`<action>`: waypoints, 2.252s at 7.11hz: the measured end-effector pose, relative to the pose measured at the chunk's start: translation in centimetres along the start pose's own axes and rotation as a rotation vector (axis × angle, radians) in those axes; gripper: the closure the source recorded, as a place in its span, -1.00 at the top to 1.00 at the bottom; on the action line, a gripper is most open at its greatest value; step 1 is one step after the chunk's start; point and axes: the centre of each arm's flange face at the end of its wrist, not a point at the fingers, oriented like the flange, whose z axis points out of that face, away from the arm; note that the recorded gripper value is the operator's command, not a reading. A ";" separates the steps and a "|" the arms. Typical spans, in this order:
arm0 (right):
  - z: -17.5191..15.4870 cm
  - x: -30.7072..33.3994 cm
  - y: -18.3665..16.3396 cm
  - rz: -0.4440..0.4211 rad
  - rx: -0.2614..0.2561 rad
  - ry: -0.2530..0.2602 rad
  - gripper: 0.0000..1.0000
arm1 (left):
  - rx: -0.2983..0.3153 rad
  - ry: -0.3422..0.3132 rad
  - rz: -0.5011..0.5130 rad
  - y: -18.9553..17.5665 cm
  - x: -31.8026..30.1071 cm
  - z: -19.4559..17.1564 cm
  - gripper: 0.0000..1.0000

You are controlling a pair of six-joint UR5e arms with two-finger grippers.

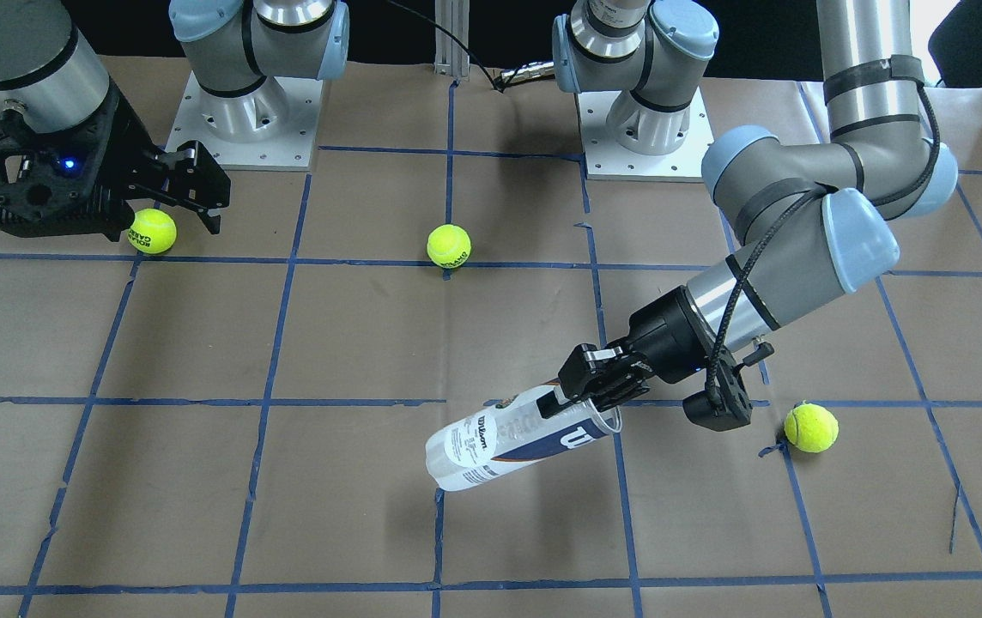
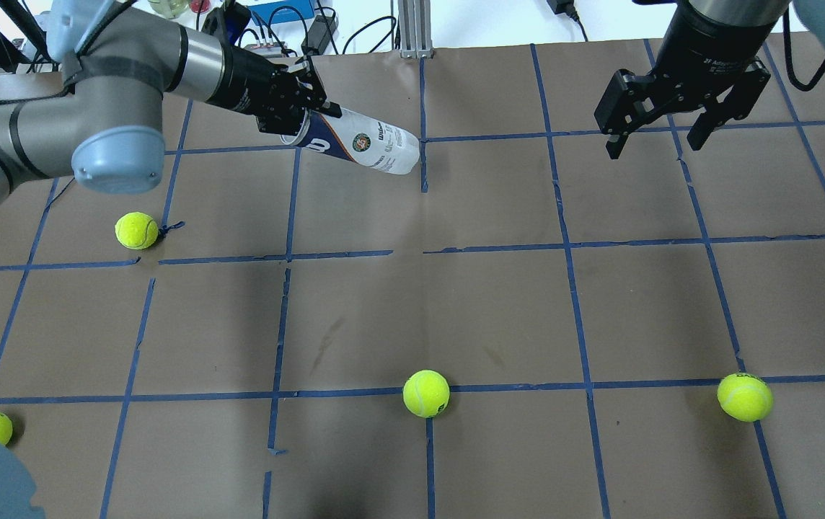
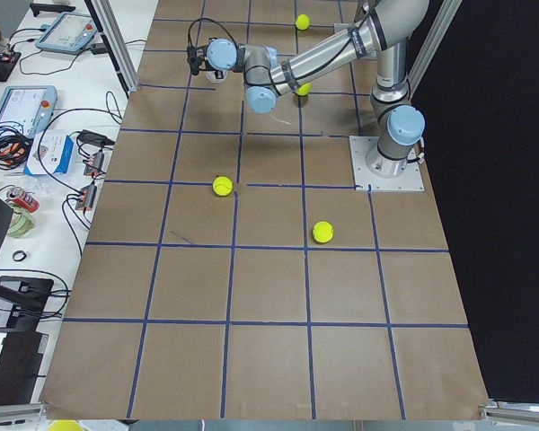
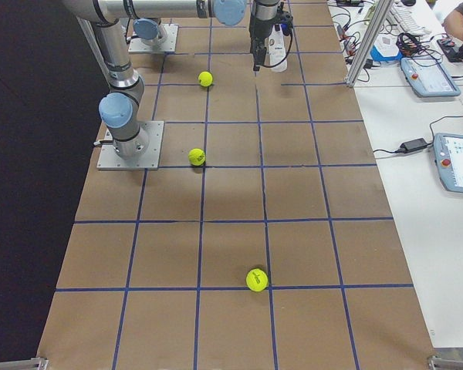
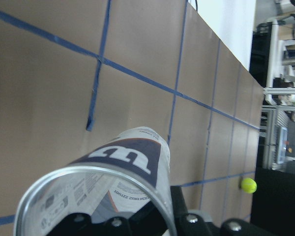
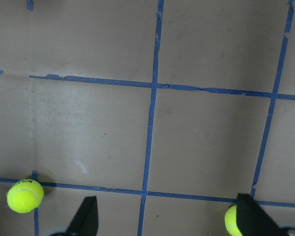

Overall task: Lift up tennis ball bucket
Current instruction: 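Lift the can with the left gripper and tilt it upright, then lower the upright can onto the table with the left gripper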

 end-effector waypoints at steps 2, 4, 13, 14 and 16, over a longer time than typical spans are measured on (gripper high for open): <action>-0.2 0.0 0.1 0.005 0.002 0.002 1.00 | 0.014 -0.306 0.126 -0.5 5.9 -0.5 -0.99; -0.3 0.0 0.1 0.020 0.006 0.003 1.00 | -0.018 -0.556 0.366 0.2 9.3 2.0 -0.99; -0.7 -0.4 0.5 0.089 0.007 0.002 1.00 | -0.177 -0.664 0.624 1.4 9.8 11.4 -0.51; -0.8 -0.4 0.6 0.114 0.008 0.001 1.00 | -0.183 -0.666 0.623 1.3 9.5 11.8 0.38; -0.8 -0.4 0.6 0.136 0.008 0.000 1.00 | -0.187 -0.668 0.632 0.9 9.0 12.4 0.79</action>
